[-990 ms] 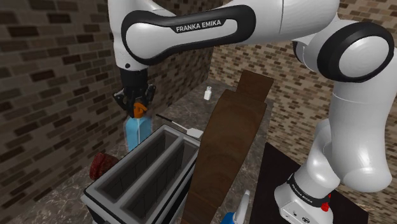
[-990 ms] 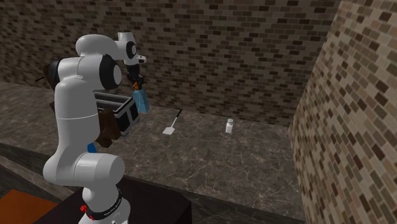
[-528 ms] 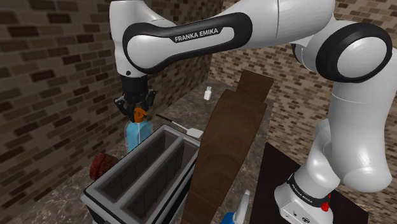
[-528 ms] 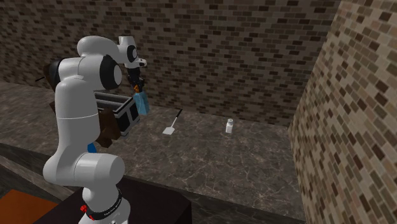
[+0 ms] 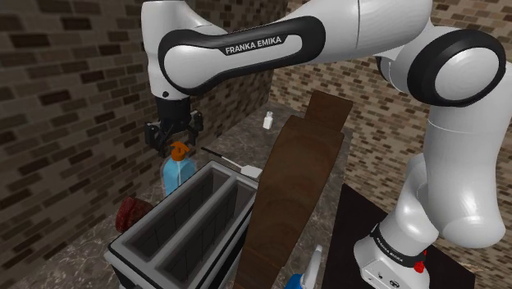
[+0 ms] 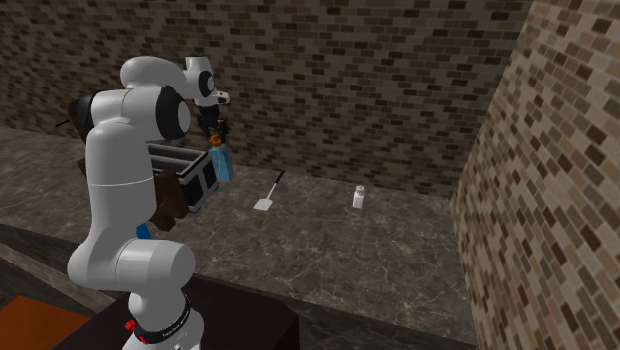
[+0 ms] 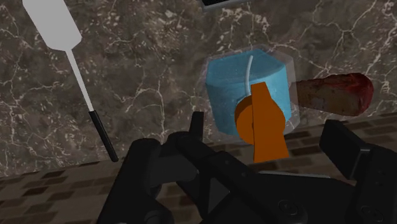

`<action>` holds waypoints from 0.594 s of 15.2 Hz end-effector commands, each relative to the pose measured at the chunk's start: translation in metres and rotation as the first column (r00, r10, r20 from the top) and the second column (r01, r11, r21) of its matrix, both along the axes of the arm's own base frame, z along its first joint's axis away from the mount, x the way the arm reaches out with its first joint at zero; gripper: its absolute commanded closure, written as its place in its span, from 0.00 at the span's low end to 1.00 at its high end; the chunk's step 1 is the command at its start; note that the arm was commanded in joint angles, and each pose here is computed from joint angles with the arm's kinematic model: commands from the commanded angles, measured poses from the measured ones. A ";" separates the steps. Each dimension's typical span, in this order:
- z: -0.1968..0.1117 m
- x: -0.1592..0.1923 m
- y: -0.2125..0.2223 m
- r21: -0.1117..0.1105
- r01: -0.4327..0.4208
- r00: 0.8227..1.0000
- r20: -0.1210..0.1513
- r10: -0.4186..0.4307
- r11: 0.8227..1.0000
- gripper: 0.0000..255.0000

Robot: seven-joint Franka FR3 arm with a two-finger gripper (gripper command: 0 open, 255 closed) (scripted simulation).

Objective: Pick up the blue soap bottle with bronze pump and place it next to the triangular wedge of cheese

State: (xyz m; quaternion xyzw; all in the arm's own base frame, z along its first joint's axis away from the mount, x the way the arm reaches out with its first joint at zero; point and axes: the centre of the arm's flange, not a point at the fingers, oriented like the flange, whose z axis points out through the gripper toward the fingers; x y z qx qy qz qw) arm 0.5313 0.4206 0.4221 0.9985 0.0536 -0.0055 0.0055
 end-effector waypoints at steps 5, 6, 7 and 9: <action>0.040 0.000 0.000 0.000 0.000 1.000 0.000 0.000 1.000 0.00; 0.050 0.001 0.001 0.000 0.000 1.000 0.000 0.000 1.000 0.00; 0.050 0.001 0.001 0.000 0.000 1.000 0.000 0.000 1.000 0.00; 0.050 0.001 0.001 0.000 0.000 1.000 0.000 0.000 1.000 0.00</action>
